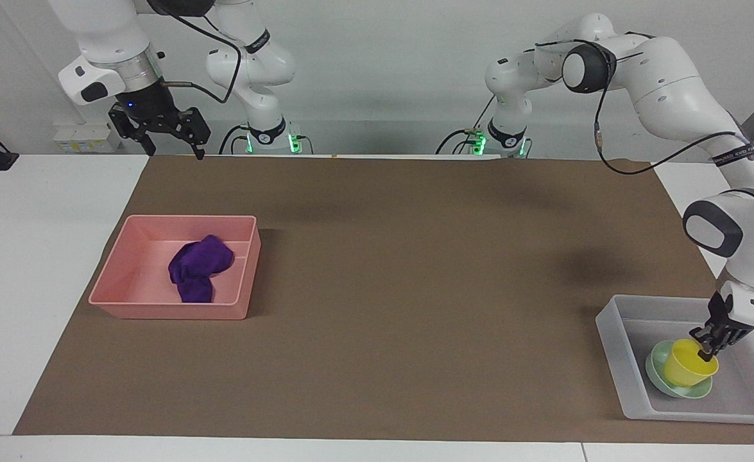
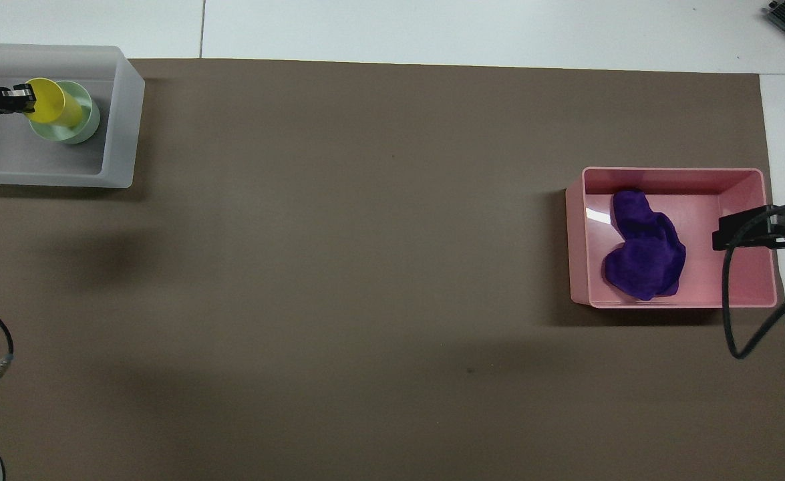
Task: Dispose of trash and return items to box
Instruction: 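Carry the yellow cup with the left gripper into the white box, then open the left gripper to release the cup and withdraw it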
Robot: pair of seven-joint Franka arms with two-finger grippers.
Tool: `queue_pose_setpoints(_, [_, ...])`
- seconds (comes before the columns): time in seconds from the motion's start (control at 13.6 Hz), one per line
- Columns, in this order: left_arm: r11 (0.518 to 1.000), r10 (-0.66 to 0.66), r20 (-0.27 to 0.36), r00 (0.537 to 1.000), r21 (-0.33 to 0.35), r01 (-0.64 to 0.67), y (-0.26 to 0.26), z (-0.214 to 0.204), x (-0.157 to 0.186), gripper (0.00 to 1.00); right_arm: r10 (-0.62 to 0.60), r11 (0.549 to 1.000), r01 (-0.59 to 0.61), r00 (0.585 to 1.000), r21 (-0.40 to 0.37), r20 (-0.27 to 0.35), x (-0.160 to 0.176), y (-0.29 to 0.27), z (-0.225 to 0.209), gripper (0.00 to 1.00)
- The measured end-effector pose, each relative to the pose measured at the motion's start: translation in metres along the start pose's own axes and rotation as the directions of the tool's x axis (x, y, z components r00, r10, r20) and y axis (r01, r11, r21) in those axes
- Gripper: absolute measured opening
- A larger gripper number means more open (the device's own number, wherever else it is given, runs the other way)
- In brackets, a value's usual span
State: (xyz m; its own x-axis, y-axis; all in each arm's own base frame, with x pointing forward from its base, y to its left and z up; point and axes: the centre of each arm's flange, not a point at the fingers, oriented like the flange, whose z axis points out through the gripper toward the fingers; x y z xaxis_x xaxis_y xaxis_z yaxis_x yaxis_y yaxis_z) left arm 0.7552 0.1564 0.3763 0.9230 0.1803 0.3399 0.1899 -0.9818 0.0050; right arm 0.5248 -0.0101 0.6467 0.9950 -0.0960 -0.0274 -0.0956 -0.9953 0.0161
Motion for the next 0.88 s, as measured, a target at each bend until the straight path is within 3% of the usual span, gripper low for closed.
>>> queue_pose_setpoints(0.15, [1.000, 0.000, 0.005, 1.000, -0.001, 0.000, 0.000, 0.002, -0.002, 0.05, 0.000, 1.000, 0.000, 1.000, 0.000, 0.000, 0.000, 0.000, 0.000, 1.00])
queue_pose_setpoints(0.22, [1.000, 0.002, 0.004, 1.000, -0.003, -0.002, 0.001, 0.001, -0.001, 0.12, 0.000, 1.000, 0.000, 1.000, 0.000, 0.000, 0.000, 0.000, 0.000, 1.00])
queue_pose_setpoints(0.73, [0.994, 0.108, 0.003, 0.994, -0.016, -0.108, 0.013, -0.034, 0.004, 0.94, 0.000, 1.000, 0.000, 1.000, 0.000, 0.000, 0.000, 0.000, 0.000, 1.00])
queue_pose_setpoints(0.88, [0.989, 0.146, 0.016, 0.989, -0.026, -0.145, 0.024, -0.062, 0.003, 1.00, 0.000, 1.000, 0.000, 1.000, 0.000, 0.000, 0.000, 0.000, 0.000, 1.00])
